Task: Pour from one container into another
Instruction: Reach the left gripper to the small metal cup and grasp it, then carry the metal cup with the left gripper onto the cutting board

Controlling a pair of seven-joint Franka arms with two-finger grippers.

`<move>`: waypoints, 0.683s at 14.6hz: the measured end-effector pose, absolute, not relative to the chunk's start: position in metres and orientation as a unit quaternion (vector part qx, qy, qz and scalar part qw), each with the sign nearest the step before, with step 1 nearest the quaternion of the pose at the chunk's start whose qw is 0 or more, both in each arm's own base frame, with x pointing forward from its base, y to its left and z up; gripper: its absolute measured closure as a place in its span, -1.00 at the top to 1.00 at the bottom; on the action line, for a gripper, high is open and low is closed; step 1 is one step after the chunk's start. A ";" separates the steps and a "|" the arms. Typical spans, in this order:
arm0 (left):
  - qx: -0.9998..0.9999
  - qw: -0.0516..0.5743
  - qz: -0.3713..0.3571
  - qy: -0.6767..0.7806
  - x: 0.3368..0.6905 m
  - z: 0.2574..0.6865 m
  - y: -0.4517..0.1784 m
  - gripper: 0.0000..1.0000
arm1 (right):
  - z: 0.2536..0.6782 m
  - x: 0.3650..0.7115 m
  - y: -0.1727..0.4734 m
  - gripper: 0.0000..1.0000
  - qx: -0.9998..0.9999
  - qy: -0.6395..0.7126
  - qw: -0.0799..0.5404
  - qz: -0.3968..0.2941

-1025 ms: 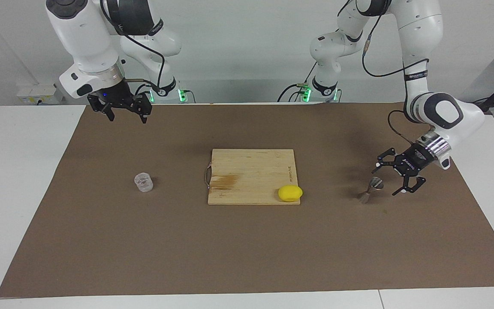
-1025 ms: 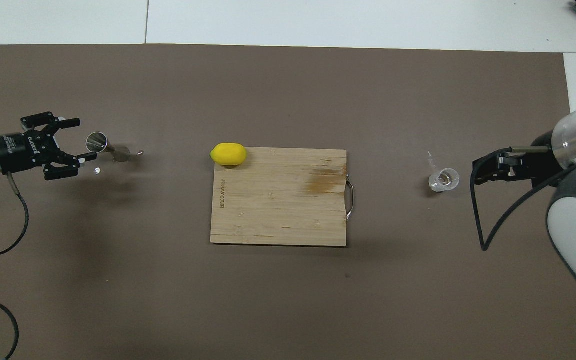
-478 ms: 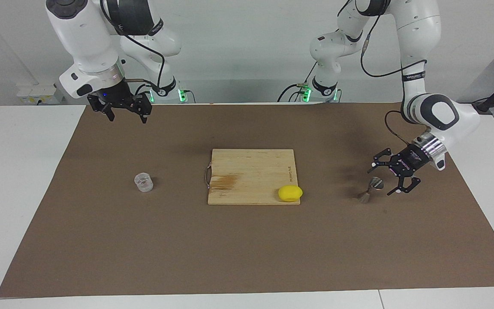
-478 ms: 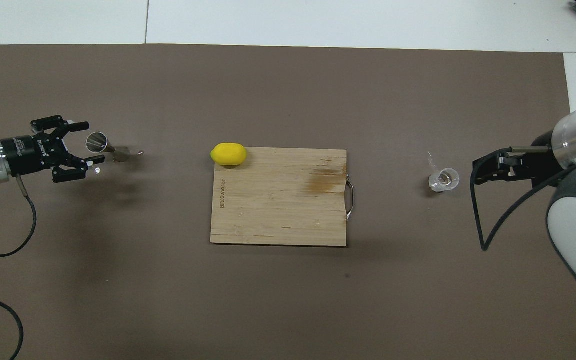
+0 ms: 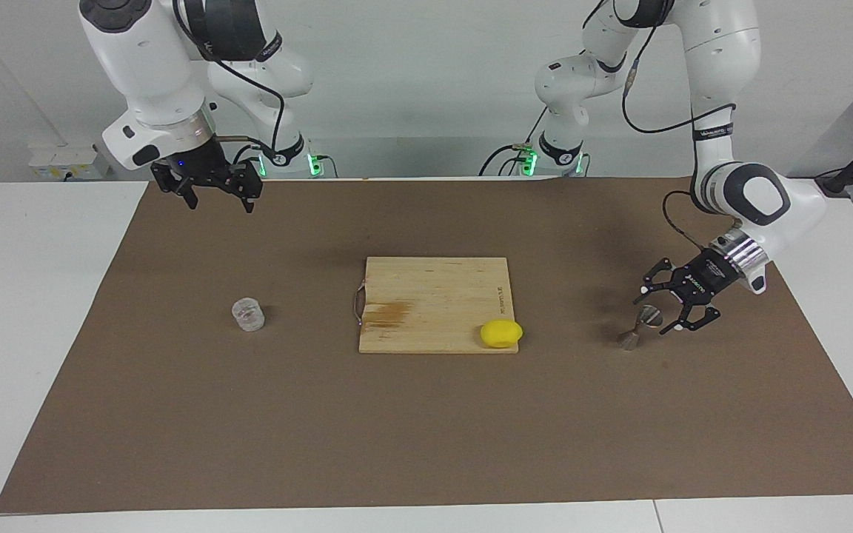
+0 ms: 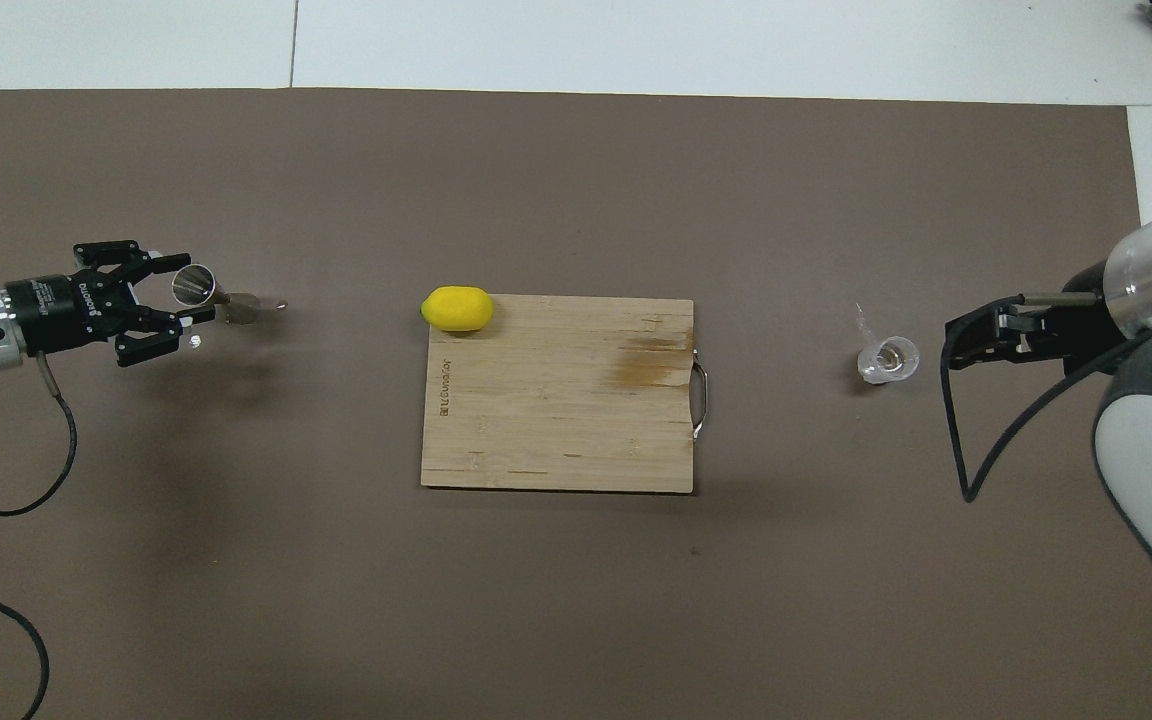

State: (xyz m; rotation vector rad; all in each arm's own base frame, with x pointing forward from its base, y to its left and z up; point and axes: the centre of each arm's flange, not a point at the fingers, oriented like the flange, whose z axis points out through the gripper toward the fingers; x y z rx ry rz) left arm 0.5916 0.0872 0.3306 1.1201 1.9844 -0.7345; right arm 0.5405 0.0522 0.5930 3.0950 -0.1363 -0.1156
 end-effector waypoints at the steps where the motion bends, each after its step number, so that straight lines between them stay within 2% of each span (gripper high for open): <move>1: 0.436 0.365 -0.286 0.772 0.592 0.331 0.087 0.35 | 0.593 0.541 0.052 1.00 0.998 -0.044 0.021 -0.037; 2: 0.436 0.365 -0.286 0.772 0.592 0.331 0.087 0.11 | 0.593 0.541 0.052 1.00 0.998 -0.044 0.021 -0.037; 3: 0.436 0.365 -0.286 0.771 0.592 0.331 0.086 0.00 | 0.593 0.541 0.052 1.00 0.998 -0.044 0.021 -0.037; 7: 0.440 0.365 -0.290 0.768 0.593 0.332 0.081 0.00 | 0.593 0.541 0.052 1.00 0.998 -0.044 0.021 -0.037; 10: 0.465 0.369 -0.312 0.742 0.600 0.350 0.057 0.00 | 0.593 0.541 0.052 1.00 0.998 -0.044 0.021 -0.037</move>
